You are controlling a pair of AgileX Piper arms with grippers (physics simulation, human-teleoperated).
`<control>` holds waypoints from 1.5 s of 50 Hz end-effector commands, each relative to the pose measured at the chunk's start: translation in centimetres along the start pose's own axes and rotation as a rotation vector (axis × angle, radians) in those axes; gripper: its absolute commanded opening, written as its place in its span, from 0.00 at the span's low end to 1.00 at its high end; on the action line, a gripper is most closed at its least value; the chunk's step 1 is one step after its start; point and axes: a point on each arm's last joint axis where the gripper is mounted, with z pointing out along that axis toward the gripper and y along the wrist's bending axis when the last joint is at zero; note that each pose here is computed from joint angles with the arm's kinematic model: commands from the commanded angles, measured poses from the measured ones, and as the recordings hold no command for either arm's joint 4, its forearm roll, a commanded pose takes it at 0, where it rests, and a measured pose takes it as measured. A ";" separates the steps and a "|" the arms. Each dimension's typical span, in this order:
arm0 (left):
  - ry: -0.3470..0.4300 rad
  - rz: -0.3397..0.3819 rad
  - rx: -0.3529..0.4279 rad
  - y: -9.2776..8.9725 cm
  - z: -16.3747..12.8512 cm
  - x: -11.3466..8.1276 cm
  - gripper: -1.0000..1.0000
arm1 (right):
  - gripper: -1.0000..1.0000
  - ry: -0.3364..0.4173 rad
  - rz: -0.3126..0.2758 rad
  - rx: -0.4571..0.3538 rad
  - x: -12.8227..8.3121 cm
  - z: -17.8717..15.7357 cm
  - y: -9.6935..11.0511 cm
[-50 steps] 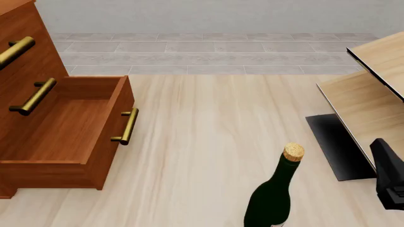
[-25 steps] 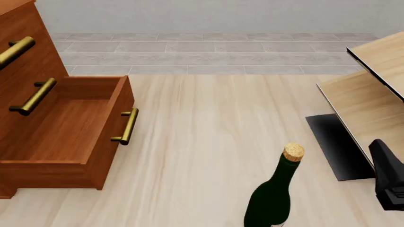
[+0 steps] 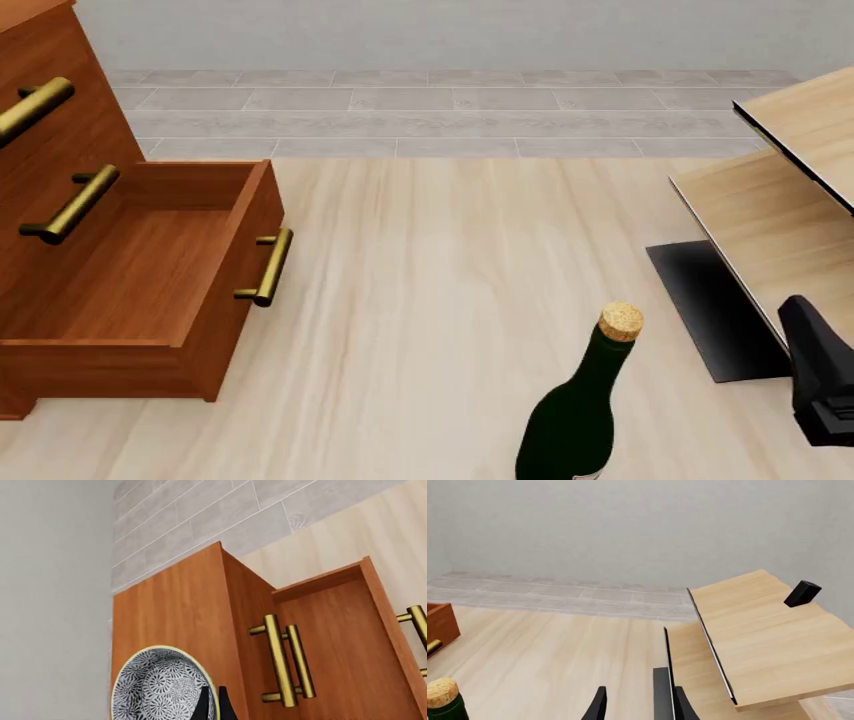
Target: Put the bowl on top of the cabinet.
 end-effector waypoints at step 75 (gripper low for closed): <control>0.018 0.017 -0.004 -1.4 1.4 2.1 1.00 | 1.00 -0.001 -0.015 -0.007 0.2 0.0 0.1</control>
